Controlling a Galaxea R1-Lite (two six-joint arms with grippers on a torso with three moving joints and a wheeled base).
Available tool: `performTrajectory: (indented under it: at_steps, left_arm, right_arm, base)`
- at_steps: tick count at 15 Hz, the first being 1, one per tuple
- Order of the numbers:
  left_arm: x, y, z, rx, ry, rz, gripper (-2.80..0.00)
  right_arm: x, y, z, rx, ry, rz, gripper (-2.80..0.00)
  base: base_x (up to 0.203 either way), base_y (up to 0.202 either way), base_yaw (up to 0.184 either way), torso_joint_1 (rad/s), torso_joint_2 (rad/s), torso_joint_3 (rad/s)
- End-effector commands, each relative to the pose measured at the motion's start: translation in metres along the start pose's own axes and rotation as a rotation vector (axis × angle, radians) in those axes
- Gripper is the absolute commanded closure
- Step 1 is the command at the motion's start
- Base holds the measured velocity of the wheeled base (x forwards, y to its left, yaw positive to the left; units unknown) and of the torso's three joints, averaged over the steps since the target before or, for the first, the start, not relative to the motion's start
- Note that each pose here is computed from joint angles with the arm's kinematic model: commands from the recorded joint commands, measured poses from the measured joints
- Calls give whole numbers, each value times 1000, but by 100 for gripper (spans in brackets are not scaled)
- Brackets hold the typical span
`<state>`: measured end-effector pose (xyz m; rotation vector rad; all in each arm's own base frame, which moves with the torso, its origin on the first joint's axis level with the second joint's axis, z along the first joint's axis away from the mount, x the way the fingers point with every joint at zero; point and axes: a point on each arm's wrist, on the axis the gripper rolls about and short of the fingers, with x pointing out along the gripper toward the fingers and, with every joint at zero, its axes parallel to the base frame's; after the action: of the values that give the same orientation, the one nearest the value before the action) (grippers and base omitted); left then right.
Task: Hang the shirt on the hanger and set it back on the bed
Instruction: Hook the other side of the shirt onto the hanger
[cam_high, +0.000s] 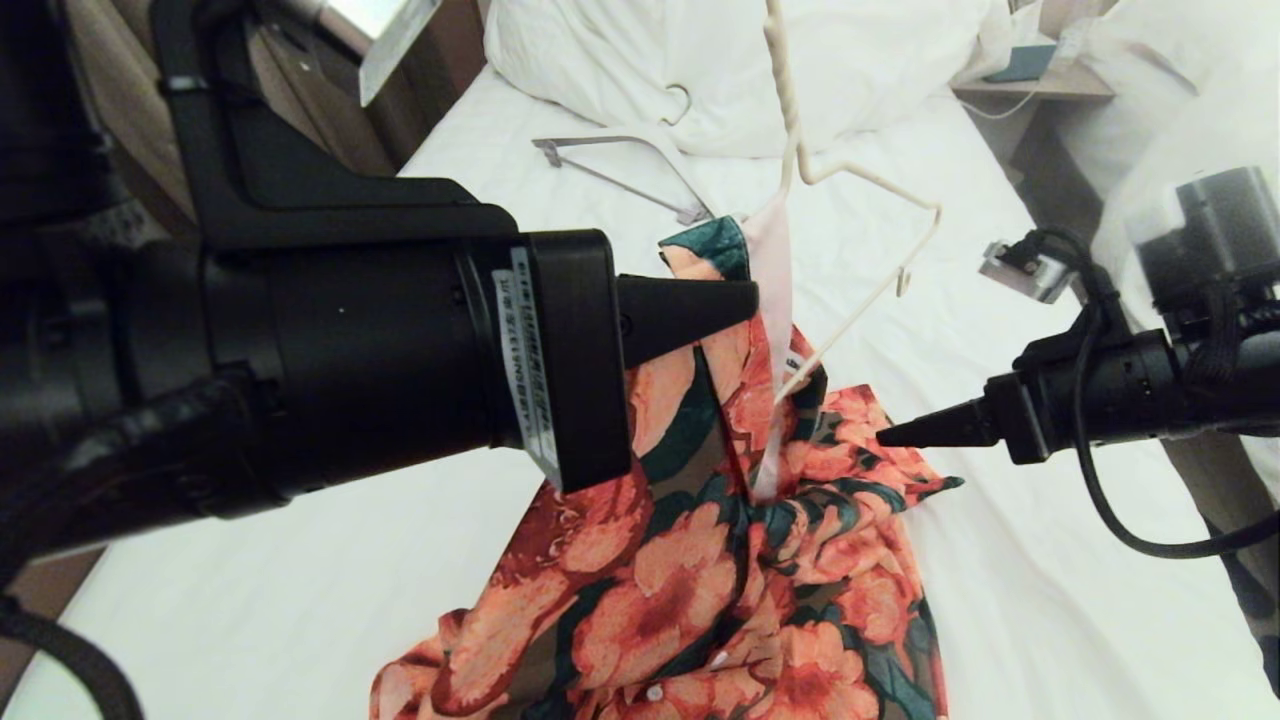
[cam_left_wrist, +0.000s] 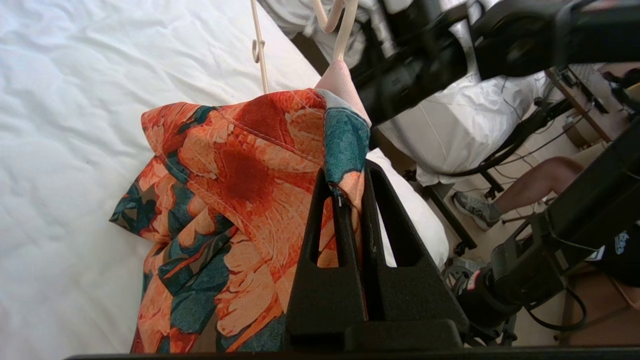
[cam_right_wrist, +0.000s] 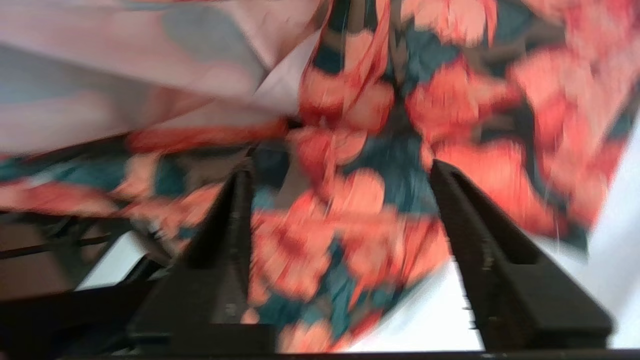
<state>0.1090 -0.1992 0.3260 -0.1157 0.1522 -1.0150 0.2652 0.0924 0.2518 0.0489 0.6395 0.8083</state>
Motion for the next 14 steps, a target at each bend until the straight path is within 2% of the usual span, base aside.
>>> performTrajectory:
  at_steps: [1,5,7,11,14]
  left_arm:
    - [0,0,1,-2,-2,-1,0]
    - [-7,0,5,-3,-26,1,0]
    - [-9,0,7,-4,-34,1,0]
    - [-12,0,8,-4,-40,0,0]
    - [-11,0,7,-4,-36,1,0]
  right_arm:
    - [16,-8,-7,-14,-2,6,-280]
    - [64,-25,-12,-103,-42,8,-280]
    - [87,-25,-10,-146,-84,-9,-280]
    - [107,-21,-6,-183,-153,-24,-280]
    - [110,-15,-1,-169,-206,3,-280]
  base:
    - [0,0,0,0,0,0]
    - [0,0,0,0,0,0]
    - [0,0,0,0,0,0]
    - [0,0,0,0,0,0]
    - [0,0,0,0,0,0]
